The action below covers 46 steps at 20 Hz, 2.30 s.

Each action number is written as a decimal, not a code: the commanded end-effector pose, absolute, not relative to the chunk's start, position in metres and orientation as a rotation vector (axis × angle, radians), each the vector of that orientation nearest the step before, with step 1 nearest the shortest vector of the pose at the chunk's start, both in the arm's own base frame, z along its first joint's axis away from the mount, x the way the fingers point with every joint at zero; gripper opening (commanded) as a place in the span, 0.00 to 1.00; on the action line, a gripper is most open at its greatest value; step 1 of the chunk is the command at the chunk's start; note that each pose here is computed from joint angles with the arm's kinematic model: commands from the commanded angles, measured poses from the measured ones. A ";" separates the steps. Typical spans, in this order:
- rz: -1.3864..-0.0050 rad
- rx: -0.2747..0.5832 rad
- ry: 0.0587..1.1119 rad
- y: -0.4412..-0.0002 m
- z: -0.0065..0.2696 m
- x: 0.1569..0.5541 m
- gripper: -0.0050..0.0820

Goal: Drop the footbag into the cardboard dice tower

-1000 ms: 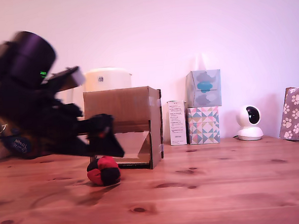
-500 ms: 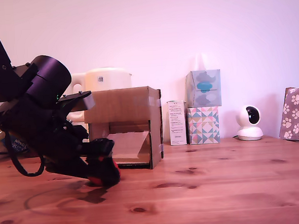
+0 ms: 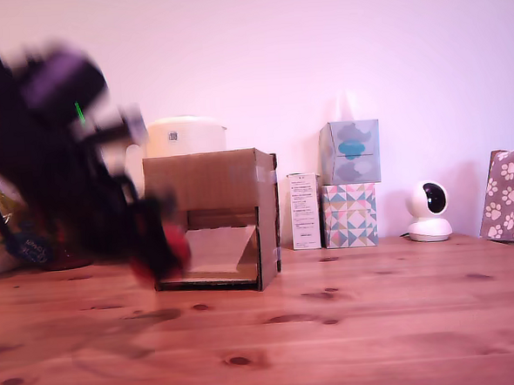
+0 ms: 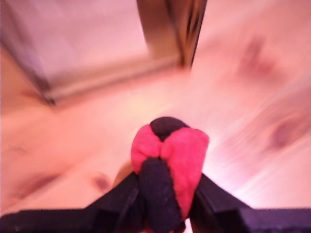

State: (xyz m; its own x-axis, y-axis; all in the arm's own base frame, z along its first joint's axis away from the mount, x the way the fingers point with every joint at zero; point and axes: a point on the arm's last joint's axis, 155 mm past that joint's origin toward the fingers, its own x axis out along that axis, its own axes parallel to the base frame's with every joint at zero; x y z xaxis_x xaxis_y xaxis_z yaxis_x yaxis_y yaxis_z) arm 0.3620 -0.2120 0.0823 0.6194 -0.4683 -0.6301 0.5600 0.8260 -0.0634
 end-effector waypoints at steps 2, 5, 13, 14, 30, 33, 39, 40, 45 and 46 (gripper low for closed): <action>-0.606 0.108 0.575 -0.211 0.131 0.356 0.24; -0.611 0.087 0.443 -0.209 0.182 0.351 0.24; -0.618 0.036 0.125 -0.222 0.250 0.378 0.24; -0.618 0.028 0.074 -0.225 0.259 0.383 0.24; -0.561 0.072 0.490 -0.257 0.213 0.510 0.24; -0.551 0.077 0.536 -0.254 0.208 0.513 0.24; -0.545 0.092 0.535 -0.252 0.218 0.513 0.98; -0.548 0.105 0.545 -0.252 0.218 0.511 0.95; -0.551 0.117 0.630 -0.248 0.219 0.498 0.83; -0.564 0.118 0.650 -0.249 0.217 0.492 0.65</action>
State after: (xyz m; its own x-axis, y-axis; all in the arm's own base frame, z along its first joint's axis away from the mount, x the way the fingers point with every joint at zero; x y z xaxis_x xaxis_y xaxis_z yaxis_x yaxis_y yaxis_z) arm 0.4986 -0.2469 0.2183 0.6670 -0.4527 -0.5917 0.5201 0.8516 -0.0653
